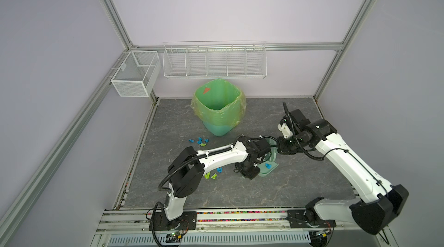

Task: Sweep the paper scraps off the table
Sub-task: 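Sweep scraps into the dustpan with the right gripper's brush toward the left gripper, then draw the brush back with the right gripper while the left holds the dustpan, then lift the scrap-filled dustpan with the left gripper and carry it to the trash bin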

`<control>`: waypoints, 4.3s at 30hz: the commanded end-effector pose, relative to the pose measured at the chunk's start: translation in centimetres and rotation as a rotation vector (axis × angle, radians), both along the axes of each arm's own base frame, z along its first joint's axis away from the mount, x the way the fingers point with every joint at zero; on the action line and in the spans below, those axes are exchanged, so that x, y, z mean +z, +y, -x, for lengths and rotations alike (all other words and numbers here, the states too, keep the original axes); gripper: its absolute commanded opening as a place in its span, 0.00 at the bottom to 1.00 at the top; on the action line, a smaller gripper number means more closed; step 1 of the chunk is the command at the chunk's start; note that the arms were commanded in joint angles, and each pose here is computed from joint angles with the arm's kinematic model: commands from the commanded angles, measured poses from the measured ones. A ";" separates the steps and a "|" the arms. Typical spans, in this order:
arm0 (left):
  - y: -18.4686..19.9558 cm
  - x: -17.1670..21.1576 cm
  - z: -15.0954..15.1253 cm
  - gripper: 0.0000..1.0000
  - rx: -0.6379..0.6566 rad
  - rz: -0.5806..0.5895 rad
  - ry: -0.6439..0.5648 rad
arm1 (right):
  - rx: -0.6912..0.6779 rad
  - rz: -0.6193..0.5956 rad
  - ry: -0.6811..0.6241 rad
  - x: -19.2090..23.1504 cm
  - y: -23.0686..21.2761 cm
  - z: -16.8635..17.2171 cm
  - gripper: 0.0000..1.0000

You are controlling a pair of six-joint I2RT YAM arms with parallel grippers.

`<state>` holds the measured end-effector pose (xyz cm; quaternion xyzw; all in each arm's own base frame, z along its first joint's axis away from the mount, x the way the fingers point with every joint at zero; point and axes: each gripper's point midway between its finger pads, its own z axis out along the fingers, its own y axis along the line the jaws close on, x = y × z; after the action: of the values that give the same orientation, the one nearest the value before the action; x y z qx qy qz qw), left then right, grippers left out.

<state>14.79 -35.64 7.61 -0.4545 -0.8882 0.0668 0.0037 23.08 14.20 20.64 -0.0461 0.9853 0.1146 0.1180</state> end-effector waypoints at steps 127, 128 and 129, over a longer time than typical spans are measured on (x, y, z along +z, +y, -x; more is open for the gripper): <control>-4.1 16.2 -9.4 0.00 0.190 0.287 -0.380 | -0.342 0.024 -0.251 1.5 -10.5 -0.4 0.07; -4.1 16.6 -9.6 0.00 0.195 0.290 -0.386 | -0.342 0.023 -0.253 1.6 -10.5 -0.4 0.07; -4.1 16.9 -9.8 0.00 0.200 0.295 -0.391 | -0.342 0.023 -0.256 1.6 -10.5 -0.4 0.07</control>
<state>23.88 -40.15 23.69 -0.3770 -0.8888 0.1145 -0.2341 23.28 3.54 22.04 0.1049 0.9605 0.0659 0.2490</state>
